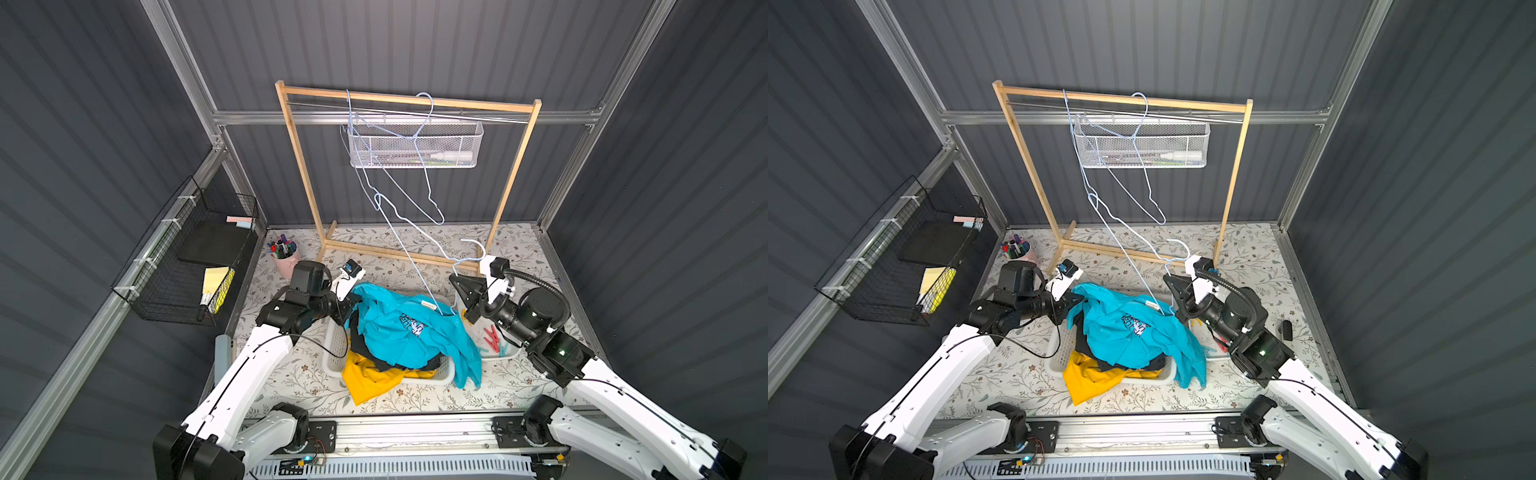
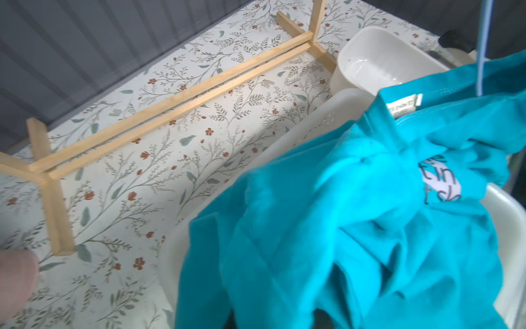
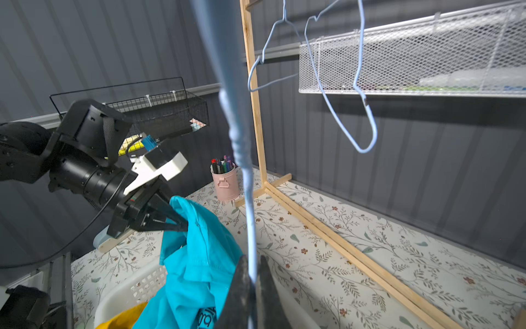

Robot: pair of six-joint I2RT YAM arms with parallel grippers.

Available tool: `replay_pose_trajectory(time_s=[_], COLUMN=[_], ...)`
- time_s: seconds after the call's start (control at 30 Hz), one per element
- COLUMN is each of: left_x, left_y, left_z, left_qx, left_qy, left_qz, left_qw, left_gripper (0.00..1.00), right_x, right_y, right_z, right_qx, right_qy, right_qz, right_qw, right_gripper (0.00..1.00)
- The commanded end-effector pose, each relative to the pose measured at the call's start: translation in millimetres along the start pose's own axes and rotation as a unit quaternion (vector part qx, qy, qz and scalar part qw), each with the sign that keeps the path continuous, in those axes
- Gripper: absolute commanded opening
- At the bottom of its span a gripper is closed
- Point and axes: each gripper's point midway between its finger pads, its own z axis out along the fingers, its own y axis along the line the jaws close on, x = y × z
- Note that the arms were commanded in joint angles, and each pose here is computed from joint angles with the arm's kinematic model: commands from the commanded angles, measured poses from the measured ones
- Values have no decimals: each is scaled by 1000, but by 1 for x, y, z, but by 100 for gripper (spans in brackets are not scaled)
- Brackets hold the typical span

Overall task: Remove the clothespins securing t-shirts to the hanger
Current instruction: Remove the T-shirt from the hanger.

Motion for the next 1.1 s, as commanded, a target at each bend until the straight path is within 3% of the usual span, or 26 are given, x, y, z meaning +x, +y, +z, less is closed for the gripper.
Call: replay_pose_trajectory(time_s=[0.0, 0.1, 0.27, 0.37, 0.63, 0.67, 0.9, 1.07], left_x=[-7, -3, 6, 8, -29, -33, -72, -89], left_y=[-20, -31, -40, -42, -50, -50, -44, -63], left_z=[-4, -4, 3, 5, -14, -16, -29, -30], left_qx=[54, 81, 102, 108, 124, 124, 102, 89], left_qy=[-25, -24, -2, 10, -45, -54, -93, -81], left_qz=[8, 20, 22, 16, 5, 3, -46, -23], left_qw=[998, 996, 995, 994, 991, 991, 989, 993], left_gripper=[26, 43, 58, 73, 92, 99, 100, 100], right_x=[-52, -62, -70, -72, -61, -60, -51, -43], right_y=[1, 1, 2, 1, -23, -27, -58, -67], right_z=[-7, -13, -29, -43, -90, -95, -140, -162], right_qx=[7, 11, 20, 31, 117, 130, 235, 269], right_qy=[-78, -85, -89, -86, -78, -76, -67, -61], right_qz=[-8, -17, -35, -44, -52, -49, -41, -53], right_qw=[997, 996, 995, 995, 989, 987, 969, 960], right_gripper=[0, 0, 0, 0, 0, 0, 0, 0])
